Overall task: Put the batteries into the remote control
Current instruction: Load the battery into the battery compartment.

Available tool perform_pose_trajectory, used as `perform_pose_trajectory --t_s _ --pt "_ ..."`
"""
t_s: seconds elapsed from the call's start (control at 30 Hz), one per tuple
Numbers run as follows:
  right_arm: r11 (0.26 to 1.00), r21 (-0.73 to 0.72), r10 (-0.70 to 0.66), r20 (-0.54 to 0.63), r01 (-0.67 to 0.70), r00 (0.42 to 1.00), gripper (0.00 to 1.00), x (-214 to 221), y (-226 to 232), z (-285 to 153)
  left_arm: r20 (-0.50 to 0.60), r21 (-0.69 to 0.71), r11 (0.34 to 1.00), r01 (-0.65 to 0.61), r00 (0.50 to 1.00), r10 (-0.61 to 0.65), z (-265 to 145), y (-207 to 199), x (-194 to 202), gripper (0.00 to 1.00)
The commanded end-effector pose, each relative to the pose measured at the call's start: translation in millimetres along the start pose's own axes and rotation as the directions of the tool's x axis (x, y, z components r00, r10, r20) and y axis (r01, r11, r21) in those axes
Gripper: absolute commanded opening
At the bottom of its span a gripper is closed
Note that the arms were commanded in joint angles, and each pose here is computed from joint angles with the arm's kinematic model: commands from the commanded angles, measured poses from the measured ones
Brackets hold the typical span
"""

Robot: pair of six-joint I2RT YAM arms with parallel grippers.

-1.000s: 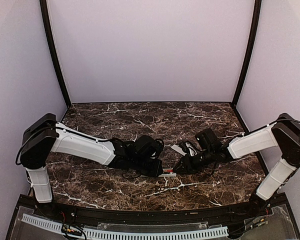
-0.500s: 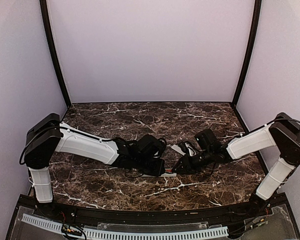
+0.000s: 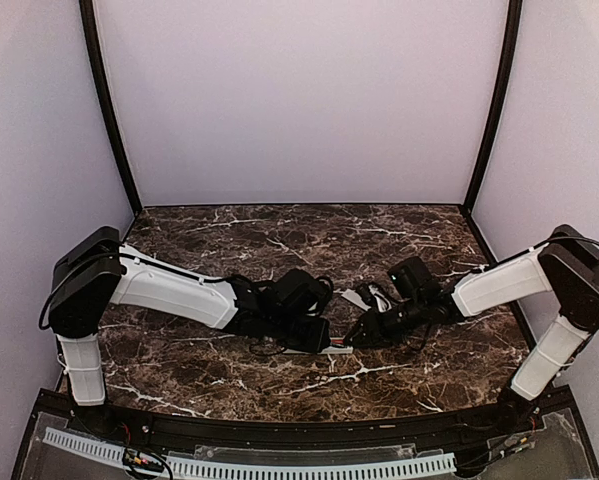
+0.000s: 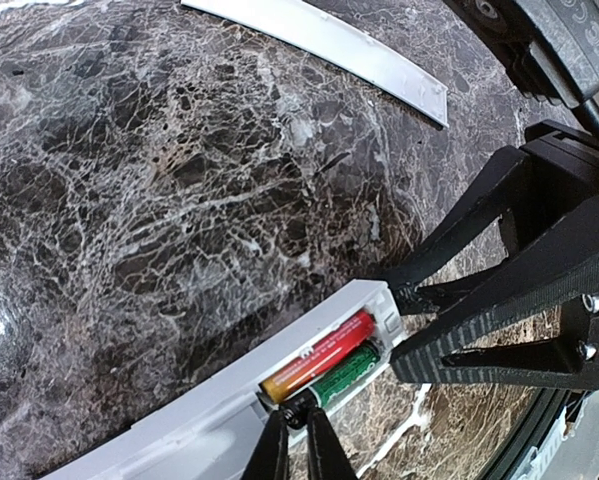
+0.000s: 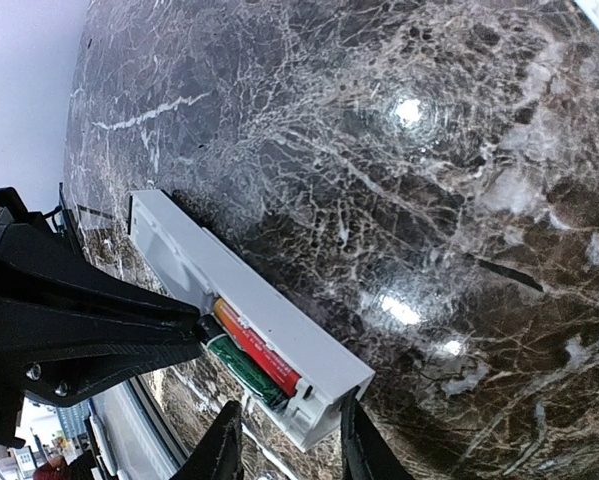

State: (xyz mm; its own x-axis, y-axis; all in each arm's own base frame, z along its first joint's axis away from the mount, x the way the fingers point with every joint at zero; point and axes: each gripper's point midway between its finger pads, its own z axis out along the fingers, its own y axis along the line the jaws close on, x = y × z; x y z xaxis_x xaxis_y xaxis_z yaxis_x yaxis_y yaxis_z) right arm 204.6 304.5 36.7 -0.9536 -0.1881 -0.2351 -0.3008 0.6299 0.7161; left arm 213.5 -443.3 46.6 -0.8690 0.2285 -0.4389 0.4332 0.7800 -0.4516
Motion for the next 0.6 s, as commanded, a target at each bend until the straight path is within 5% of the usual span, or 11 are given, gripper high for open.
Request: perform_pose_trajectory --t_s 0.0,0.57 --pt "0.999 0.017 -0.046 0.029 0.045 0.999 0.31 -11 7 -8 -0.02 -0.011 1.0 -0.024 1.0 0.024 -9 -2 7 0.09" --pt "0.992 0.097 -0.082 0.051 0.076 0.995 0.31 -24 8 -25 0.046 0.003 0.998 -0.056 0.997 0.056 -33 -7 -5 0.25"
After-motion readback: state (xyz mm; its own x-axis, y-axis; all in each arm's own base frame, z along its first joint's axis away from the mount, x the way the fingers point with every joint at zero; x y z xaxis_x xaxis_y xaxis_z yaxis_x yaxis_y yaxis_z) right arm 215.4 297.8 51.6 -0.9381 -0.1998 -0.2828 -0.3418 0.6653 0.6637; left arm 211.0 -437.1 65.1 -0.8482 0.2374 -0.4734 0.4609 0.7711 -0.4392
